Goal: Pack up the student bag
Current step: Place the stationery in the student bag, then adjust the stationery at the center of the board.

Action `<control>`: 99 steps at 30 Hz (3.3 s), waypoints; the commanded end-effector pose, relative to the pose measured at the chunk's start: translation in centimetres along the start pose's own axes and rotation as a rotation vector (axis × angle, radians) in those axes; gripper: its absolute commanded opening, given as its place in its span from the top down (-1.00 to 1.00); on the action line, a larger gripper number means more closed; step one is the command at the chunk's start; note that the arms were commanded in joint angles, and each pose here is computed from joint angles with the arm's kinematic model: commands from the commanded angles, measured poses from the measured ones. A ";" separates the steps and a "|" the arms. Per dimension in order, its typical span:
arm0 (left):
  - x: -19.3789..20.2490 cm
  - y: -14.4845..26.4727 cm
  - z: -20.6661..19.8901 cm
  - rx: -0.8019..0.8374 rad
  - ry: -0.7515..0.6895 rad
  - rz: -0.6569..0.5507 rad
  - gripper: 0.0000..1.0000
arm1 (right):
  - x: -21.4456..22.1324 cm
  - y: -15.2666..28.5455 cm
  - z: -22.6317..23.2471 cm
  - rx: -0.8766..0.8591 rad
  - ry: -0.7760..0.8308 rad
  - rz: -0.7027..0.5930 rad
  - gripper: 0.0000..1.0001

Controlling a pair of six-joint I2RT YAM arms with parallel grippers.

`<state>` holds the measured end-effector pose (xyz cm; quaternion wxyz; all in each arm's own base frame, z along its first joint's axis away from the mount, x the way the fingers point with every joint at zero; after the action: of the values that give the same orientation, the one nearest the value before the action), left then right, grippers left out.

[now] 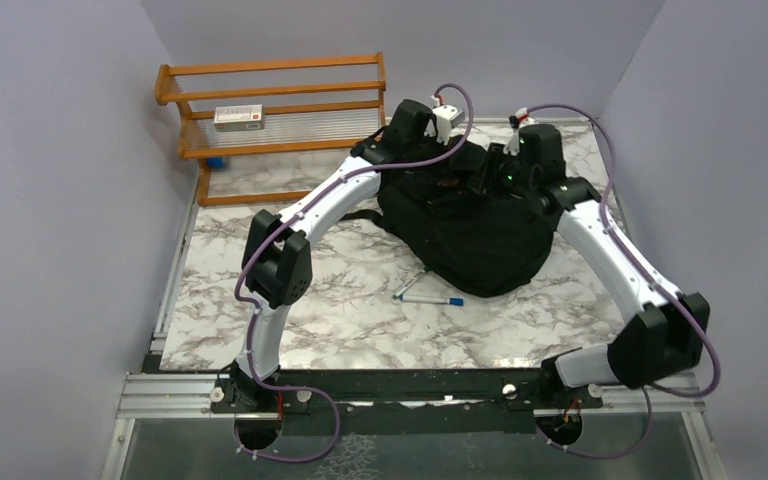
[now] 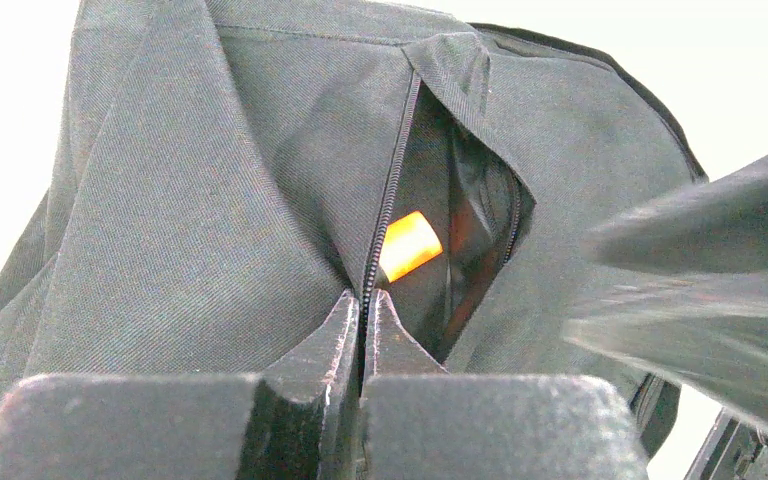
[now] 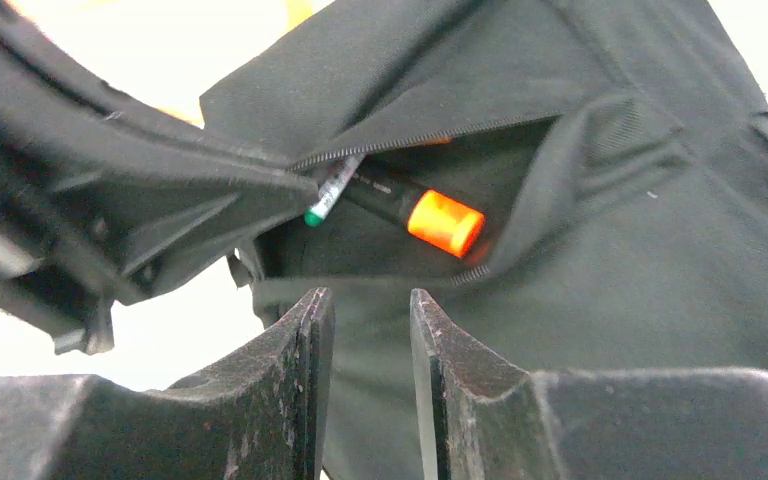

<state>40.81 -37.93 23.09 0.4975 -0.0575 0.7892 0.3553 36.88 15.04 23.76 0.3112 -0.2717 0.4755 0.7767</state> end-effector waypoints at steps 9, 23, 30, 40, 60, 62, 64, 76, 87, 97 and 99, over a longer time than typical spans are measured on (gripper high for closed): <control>-2.4 1.5 0.3 0.007 -0.022 -0.099 1.00 | 5.3 9.2 1.9 -0.037 -0.024 -0.049 0.25; -2.3 2.2 1.3 0.011 -0.015 -0.109 1.00 | 23.4 6.5 10.0 -0.186 0.318 0.284 0.22; -1.9 2.6 1.4 -0.007 -0.032 -0.104 1.00 | 24.0 3.8 8.8 -0.166 0.572 0.272 -0.07; -1.5 2.7 1.5 -0.006 -0.039 -0.097 1.00 | 24.6 1.6 7.8 -0.223 0.934 0.329 -0.33; -1.1 2.7 1.8 -0.013 -0.038 -0.087 1.00 | 26.8 -1.4 4.6 -0.274 0.977 0.553 0.10; -1.1 2.7 1.8 -0.008 -0.035 -0.087 1.00 | 27.1 -1.5 4.1 -0.253 0.980 0.562 0.14; -1.0 2.7 1.8 -0.006 -0.034 -0.085 1.00 | 27.3 -1.6 3.5 -0.228 0.984 0.574 0.19; -0.8 2.6 2.1 -0.006 -0.030 -0.080 1.00 | 27.4 -1.3 4.3 -0.276 0.970 0.572 0.62; -0.8 2.7 2.2 -0.004 -0.028 -0.080 1.00 | 25.9 0.2 7.3 -0.367 0.820 0.480 0.85; -1.1 3.1 2.4 -0.011 -0.029 -0.089 1.00 | 25.9 -1.0 11.6 -0.568 0.825 0.449 0.85; -1.1 3.1 2.3 -0.008 -0.028 -0.088 1.00 | 26.1 -1.2 12.6 -0.597 0.839 0.450 0.85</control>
<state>41.52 -35.61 21.45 0.4971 -0.0623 0.7889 0.3559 18.48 29.19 7.65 -0.1709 -0.4949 0.4266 0.7375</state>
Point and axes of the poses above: each gripper's point midway between its finger pads, its own y axis back along the fingers, its own z axis along the line the jaws close on, x = y × z, the point moved 3 cm from there along y, back along the fingers, and after that the axes turned 2 degrees about -y, right-handed, at the moved point
